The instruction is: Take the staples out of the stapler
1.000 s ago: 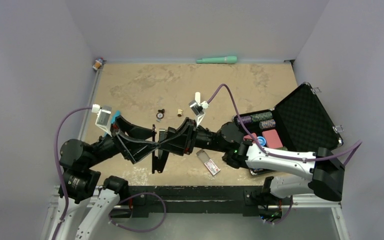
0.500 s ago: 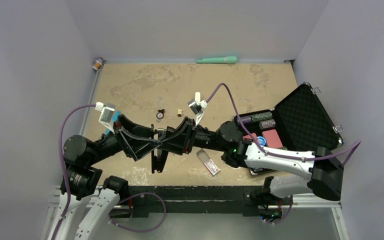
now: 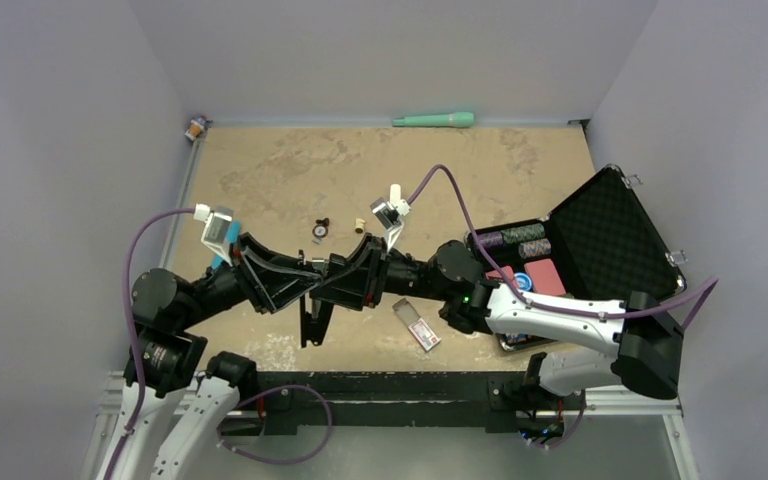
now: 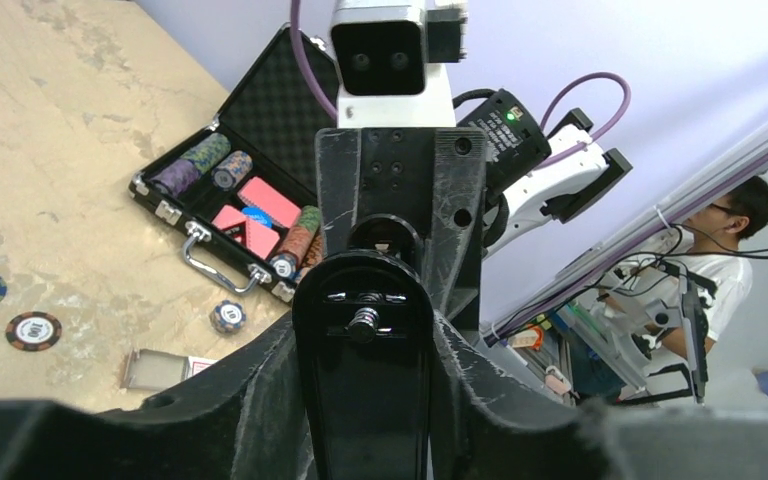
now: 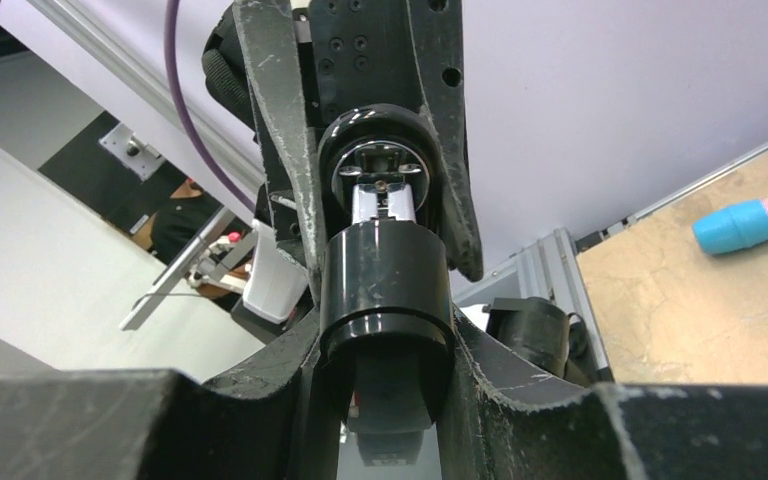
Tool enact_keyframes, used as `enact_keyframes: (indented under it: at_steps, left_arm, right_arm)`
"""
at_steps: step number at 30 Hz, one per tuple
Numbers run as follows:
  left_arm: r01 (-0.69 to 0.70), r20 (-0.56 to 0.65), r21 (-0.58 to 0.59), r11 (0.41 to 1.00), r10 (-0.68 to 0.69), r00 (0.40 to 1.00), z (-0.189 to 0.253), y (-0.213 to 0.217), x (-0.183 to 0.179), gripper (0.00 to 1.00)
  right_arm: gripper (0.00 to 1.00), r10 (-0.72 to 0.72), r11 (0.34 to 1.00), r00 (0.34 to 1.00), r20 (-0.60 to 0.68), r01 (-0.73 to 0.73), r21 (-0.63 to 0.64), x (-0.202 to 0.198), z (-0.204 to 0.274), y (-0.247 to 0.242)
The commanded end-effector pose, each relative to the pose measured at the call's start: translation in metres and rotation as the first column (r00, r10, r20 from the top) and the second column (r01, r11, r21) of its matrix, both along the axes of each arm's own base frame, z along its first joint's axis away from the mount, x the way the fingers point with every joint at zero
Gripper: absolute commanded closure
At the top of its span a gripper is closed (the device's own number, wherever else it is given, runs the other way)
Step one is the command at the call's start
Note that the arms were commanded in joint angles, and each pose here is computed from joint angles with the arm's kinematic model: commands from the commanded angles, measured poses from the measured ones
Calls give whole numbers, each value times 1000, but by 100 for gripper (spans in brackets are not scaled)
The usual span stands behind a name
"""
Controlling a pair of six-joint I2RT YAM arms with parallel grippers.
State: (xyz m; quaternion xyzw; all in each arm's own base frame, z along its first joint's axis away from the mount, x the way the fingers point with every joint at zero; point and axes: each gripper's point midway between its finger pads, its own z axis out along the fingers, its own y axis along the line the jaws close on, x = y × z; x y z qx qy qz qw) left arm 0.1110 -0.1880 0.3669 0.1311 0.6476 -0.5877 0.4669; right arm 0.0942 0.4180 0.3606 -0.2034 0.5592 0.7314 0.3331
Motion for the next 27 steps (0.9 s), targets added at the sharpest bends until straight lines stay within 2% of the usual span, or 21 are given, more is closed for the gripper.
enact_keyframes:
  at_steps: [1,4,5,8,9,11,12,13,15,19,27]
  left_arm:
    - [1,41,-4,1000,-1,999,4,0,1,65]
    - [-4,38,1,1000,4,999,4,1,1,96]
    - [-9,37,3,1000,9,999,4,1,1,100]
    - [-28,36,12,1000,28,999,3,4,0,100]
    - [-36,37,17,999,35,999,2,5,0,100]
    - [-46,40,23,999,45,998,2,6,-1,100]
    - [-53,40,32,998,52,998,0,7,-1,100]
    - [-62,36,40,997,61,998,-1,8,0,100]
    - [-82,29,57,995,80,996,-4,10,2,100]
    - [-111,13,74,991,111,994,-10,13,6,100]
    - [-149,-9,102,984,151,989,-21,16,14,100]
  right_arm:
    - [100,13,985,997,70,-25,171,-9,60,-10]
    - [100,10,986,998,67,-21,168,-9,58,-10]
    - [100,10,986,998,65,-21,166,-9,57,-10]
    - [100,5,989,999,54,-13,148,-7,51,-8]
    - [90,-5,991,999,42,-1,134,-4,48,-7]
    - [56,-35,994,999,16,33,105,2,41,-6]
    - [45,-48,994,999,8,47,97,4,39,-7]
    - [36,-60,995,998,-2,60,85,6,36,-8]
    - [27,-85,994,996,-15,86,65,10,31,-10]
    - [22,-119,993,992,-38,120,18,15,18,-12]
    - [20,-232,970,966,-115,220,-105,31,-18,-21]
